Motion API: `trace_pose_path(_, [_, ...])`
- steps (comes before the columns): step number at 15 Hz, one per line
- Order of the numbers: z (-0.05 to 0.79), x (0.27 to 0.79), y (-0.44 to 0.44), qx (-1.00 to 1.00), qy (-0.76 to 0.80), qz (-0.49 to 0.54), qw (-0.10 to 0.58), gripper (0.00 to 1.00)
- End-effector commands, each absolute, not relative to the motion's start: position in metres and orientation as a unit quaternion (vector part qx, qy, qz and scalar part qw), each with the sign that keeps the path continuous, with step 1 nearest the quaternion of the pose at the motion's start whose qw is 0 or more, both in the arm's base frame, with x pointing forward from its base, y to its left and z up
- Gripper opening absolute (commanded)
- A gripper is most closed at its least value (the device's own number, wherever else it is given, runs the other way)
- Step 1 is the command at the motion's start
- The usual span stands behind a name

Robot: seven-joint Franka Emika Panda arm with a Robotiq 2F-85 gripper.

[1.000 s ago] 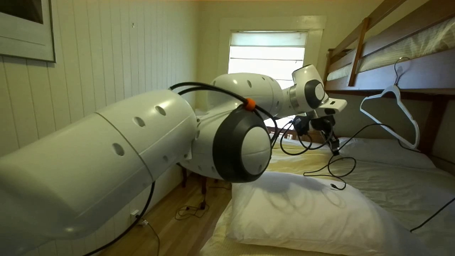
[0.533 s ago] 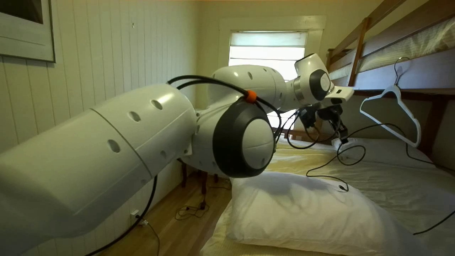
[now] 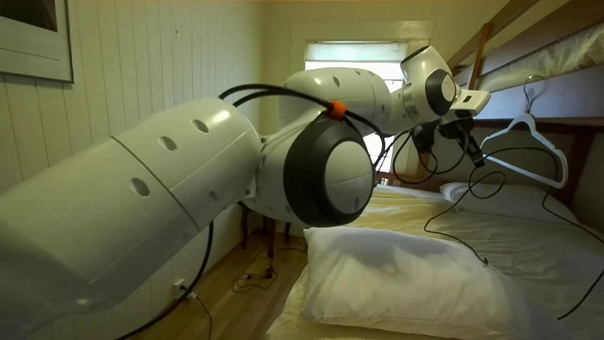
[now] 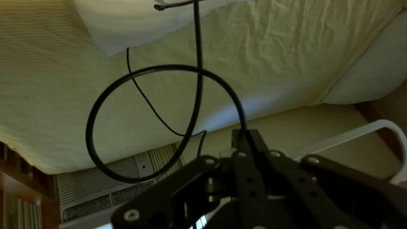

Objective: Pick up the black cable and hang it on the coat hanger

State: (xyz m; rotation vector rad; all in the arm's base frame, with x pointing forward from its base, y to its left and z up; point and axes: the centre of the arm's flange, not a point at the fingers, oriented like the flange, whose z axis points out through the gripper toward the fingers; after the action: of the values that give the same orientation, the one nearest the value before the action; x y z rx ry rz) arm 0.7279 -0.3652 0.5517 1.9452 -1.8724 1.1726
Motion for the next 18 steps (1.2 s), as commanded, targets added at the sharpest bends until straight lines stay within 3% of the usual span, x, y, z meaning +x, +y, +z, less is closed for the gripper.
trace_pose_path(1, [0.549, 0.714, -0.370, 0.636, -0.657, 0.396, 0.080, 0.30])
trace_pose_path(3, [0.547, 0.714, -0.371, 0.636, -0.660, 0.393, 0.079, 0.38])
trace_pose_path(12, [0.490, 0.752, -0.319, 0.768, -0.566, 0.280, 0.108, 0.98])
trace_pose_path(18, [0.420, 0.790, -0.265, 0.852, -0.480, 0.153, 0.143, 1.00])
